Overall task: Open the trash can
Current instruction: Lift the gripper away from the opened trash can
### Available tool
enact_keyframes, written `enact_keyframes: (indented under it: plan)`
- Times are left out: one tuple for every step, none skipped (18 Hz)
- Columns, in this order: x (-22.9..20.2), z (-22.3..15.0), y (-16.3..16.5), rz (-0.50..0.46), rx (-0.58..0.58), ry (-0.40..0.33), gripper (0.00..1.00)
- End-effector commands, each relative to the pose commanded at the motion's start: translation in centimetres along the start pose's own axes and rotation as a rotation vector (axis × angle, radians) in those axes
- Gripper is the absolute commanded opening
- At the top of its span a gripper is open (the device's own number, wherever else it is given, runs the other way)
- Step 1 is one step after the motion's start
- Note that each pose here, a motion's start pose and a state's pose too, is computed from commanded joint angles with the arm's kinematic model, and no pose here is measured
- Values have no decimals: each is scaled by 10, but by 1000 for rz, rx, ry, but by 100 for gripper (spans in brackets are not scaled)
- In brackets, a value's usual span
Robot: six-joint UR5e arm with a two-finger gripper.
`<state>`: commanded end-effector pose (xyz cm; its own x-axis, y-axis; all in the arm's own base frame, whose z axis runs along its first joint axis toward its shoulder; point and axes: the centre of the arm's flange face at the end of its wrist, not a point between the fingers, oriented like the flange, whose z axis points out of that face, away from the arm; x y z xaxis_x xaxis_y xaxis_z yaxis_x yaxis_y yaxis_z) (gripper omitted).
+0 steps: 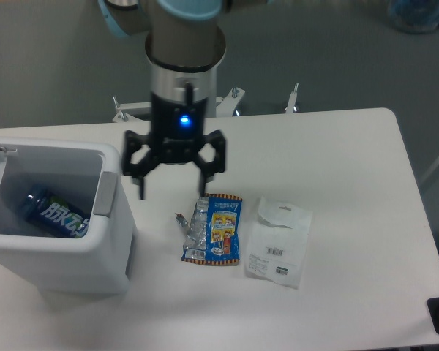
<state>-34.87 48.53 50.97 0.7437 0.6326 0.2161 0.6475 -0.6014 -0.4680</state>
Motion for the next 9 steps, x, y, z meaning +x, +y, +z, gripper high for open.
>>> enact_keyframes:
  plan:
    - [-11,1,-7,6,5,-20,100]
    - [-26,4,-12,18,2,-48,100]
    - [-41,11,-16,46,-10,-75,100]
    - [-52,17,-16,93,-28,-98,100]
    - [-65,19,-15,130,-43,-117,100]
    - [-77,18,-15,166,-53,-138,100]
    - [-88,21,-14,198,-70,-153,100]
    - [-99,24,-14,230,-84,-169,100]
    - [-108,22,-13,260,-93,-186,100]
